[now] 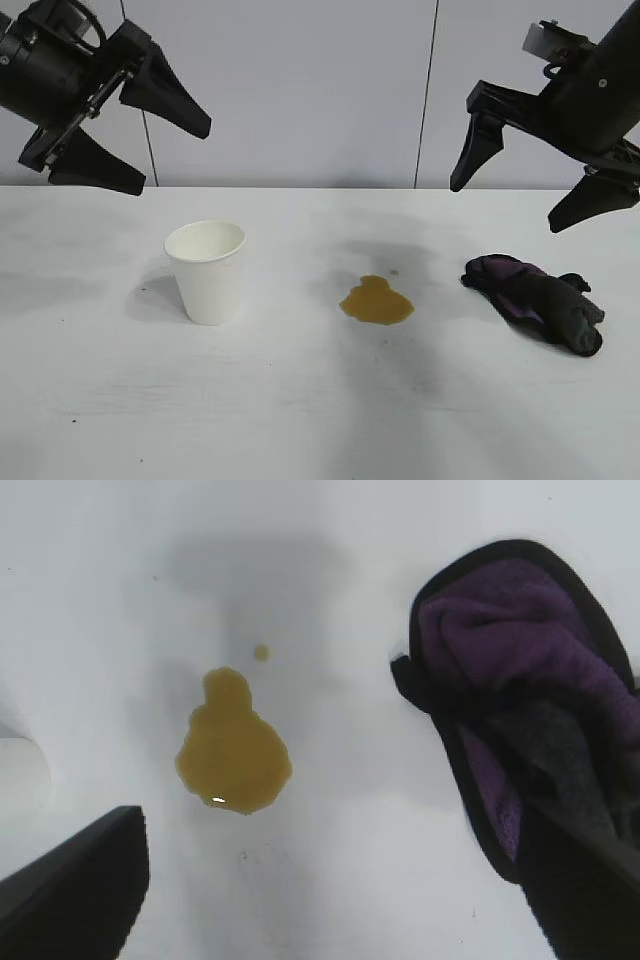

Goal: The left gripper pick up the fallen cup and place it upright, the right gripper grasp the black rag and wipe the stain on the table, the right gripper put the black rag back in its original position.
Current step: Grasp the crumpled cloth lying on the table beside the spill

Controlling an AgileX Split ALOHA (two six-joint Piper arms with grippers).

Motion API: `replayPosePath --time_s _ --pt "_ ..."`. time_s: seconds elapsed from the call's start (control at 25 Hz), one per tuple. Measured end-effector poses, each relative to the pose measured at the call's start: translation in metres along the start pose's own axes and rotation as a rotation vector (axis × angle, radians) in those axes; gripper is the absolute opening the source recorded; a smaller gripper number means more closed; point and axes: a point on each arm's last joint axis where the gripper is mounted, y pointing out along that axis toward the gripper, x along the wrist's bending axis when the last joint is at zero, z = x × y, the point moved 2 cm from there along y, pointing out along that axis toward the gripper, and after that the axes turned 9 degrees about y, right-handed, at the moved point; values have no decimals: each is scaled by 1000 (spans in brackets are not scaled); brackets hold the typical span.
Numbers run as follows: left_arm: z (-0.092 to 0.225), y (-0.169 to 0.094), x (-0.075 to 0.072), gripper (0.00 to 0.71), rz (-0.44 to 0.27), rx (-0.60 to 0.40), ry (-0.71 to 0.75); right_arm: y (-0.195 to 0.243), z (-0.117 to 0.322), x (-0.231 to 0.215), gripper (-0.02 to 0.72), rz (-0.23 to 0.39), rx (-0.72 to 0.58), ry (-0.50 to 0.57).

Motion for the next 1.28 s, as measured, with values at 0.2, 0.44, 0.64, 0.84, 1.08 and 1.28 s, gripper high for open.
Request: replayPosePath --time_s 0.2,0.44,0.64,0.84,1.08,1.28 --pt "-11 -4 -8 693 -127 79 36 0 0 0 694 0 -2 0" --pt "-8 -5 -5 693 -177 108 -5 0 0 0 694 0 -2 0" --pt "-8 -5 -5 693 -173 115 -8 0 0 0 694 0 -2 0" --pt "-8 -5 -5 693 -173 115 -9 0 1 -1 694 10 13 -18" --pt "-8 -5 -5 693 -172 116 -12 -5 -2 -31 694 147 47 -84" --pt "-8 -5 -5 694 -172 116 -12 -12 -14 -63 694 294 -6 -110"
